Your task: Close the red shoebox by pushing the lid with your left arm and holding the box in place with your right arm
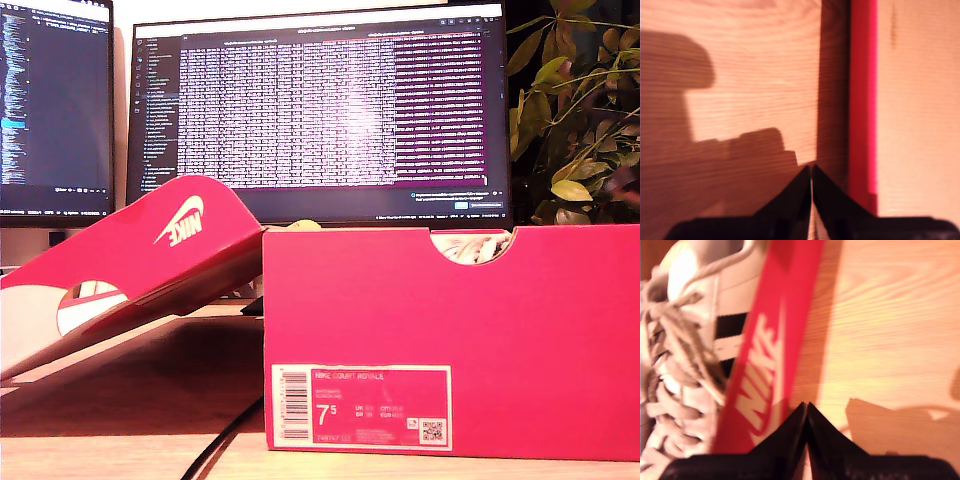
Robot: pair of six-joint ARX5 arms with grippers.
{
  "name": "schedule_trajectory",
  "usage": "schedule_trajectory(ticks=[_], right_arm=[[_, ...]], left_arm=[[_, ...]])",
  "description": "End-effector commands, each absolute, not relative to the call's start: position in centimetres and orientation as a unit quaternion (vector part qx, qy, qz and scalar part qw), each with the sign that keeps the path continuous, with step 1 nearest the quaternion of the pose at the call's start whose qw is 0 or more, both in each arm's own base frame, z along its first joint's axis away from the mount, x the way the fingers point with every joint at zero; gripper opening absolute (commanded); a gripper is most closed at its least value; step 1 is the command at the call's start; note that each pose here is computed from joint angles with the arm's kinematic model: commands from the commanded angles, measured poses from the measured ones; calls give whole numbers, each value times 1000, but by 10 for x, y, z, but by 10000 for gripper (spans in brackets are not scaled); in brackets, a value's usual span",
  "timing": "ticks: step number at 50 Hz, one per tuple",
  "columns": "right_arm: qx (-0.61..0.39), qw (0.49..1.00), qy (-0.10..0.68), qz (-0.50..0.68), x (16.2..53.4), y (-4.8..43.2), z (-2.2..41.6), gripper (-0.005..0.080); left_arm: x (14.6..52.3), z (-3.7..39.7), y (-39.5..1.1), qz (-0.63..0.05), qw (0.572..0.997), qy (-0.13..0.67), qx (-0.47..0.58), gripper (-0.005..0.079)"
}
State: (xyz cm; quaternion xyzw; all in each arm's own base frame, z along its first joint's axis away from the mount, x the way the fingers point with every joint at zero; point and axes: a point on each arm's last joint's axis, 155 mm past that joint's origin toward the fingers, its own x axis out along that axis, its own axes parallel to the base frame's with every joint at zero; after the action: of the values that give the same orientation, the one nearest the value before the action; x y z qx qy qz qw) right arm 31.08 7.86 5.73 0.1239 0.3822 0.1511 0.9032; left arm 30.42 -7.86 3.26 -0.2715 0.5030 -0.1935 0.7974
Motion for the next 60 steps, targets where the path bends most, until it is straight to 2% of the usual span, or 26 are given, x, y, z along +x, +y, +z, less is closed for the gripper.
schedule_trajectory(ticks=[1, 15, 34, 46, 60], right_arm=[[120, 905, 371, 167, 319, 88, 67, -12], [104, 902, 365, 205, 331, 116, 76, -12], [101, 899, 371, 210, 333, 121, 71, -12], [100, 899, 372, 211, 332, 121, 71, -12], [92, 899, 371, 214, 332, 121, 70, -12]], left_arm=[[305, 30, -82, -202, 791, 507, -276, -19], [303, 23, -86, -209, 779, 517, -287, -19], [310, 50, -104, -272, 768, 488, -313, -19], [311, 81, -115, -315, 753, 471, -334, -19], [312, 134, -120, -346, 767, 433, -324, -19]])
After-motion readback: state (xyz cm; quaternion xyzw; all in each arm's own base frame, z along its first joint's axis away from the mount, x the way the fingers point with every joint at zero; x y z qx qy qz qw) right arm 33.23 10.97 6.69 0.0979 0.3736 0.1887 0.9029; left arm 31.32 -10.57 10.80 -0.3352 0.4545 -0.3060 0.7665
